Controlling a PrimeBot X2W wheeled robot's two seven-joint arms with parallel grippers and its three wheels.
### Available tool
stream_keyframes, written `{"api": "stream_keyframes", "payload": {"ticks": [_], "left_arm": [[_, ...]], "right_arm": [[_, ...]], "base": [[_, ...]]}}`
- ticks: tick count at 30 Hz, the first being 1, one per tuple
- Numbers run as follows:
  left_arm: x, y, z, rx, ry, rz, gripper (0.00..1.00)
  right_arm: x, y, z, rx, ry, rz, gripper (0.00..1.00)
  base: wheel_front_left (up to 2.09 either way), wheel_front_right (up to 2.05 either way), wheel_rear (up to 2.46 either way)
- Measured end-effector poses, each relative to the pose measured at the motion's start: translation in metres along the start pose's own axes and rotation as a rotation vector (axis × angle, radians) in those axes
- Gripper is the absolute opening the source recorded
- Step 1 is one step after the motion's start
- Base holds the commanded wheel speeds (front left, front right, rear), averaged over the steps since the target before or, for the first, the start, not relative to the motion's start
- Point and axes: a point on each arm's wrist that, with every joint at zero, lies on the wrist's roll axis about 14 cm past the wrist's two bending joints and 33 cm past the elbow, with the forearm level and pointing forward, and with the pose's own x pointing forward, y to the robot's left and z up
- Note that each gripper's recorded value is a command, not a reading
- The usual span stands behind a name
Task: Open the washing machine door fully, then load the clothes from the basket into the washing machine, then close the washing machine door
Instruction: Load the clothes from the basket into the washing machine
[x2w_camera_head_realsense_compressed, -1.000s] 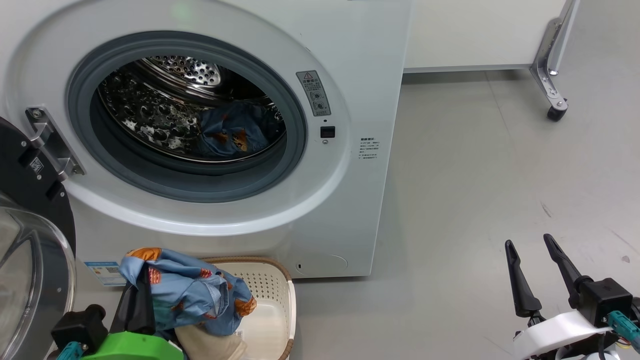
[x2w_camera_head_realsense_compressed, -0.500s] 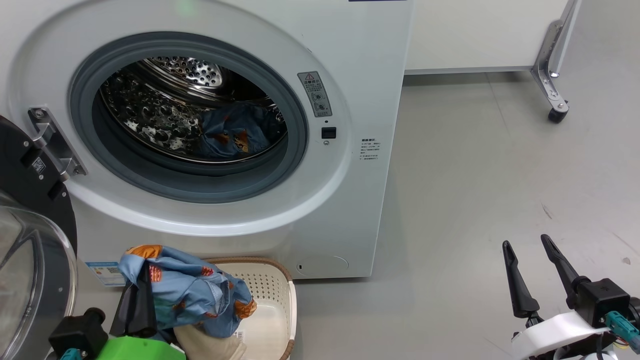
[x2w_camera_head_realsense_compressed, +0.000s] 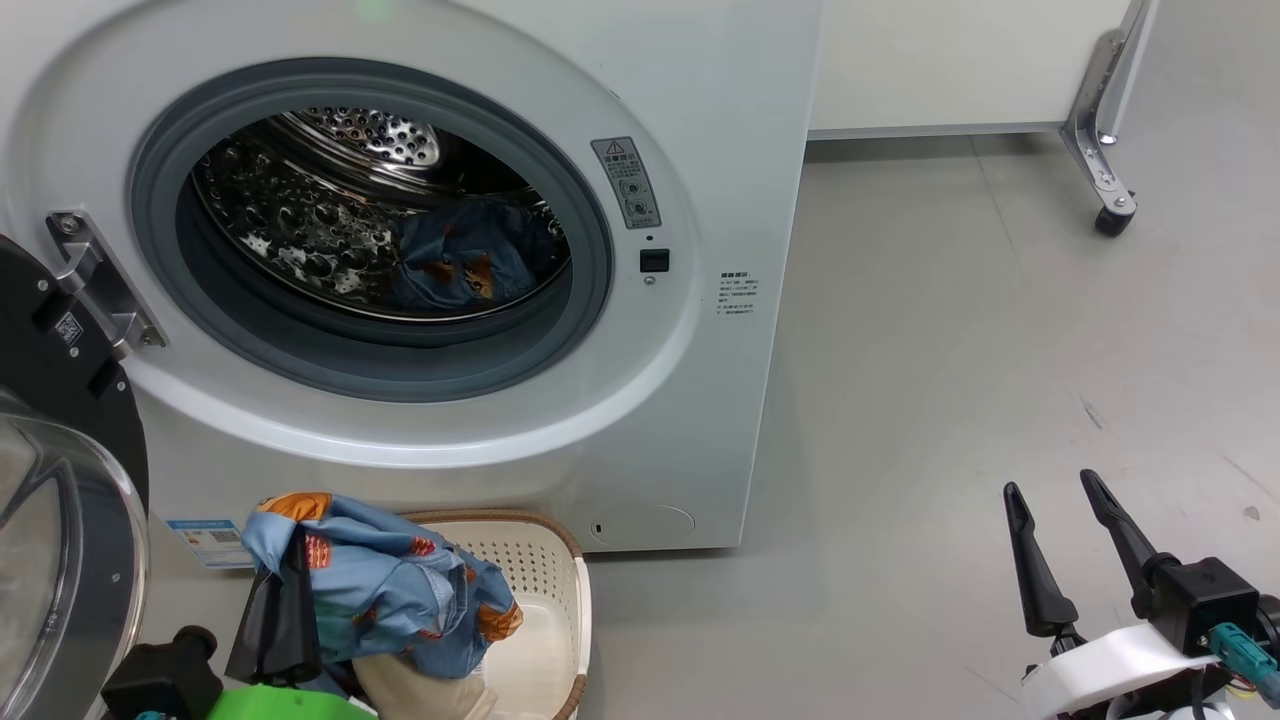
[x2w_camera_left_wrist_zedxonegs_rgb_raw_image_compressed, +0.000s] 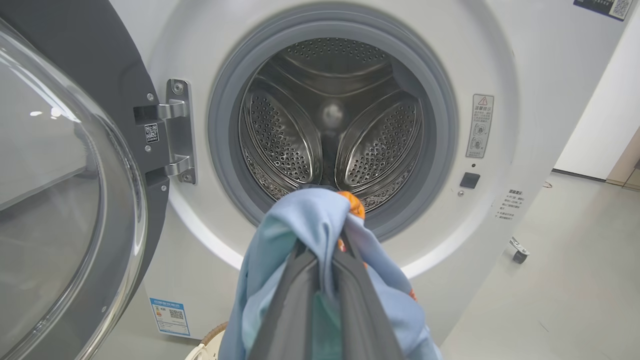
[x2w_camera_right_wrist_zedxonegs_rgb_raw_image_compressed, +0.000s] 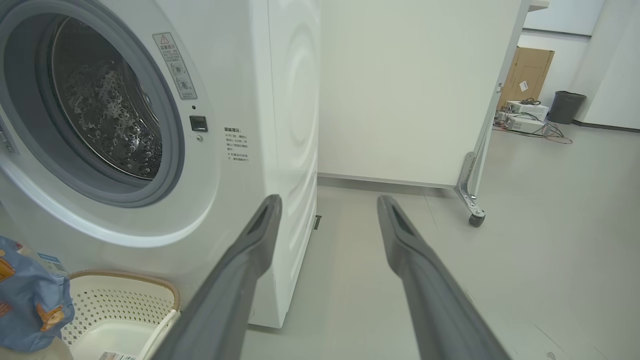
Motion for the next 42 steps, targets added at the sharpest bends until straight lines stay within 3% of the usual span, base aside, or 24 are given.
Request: {"api": "stream_keyframes", "payload": {"ticks": [28,42], "left_arm": [[0.016,-0.013,-0.007,-0.009,0.022,-0.036,0.0],[0.061,-0.017,-0.009,0.005,0.007,-0.068,0.0]], "right_arm": [[-0.004,-0.001,-0.015,0.036,0.044,-0.03,1.0],[0.0,-0.012,-0.026,0.071,0.073,-0.095,1.0]], "base": [[0.0,0.0,0.0],[0.0,0.0,0.0]]}}
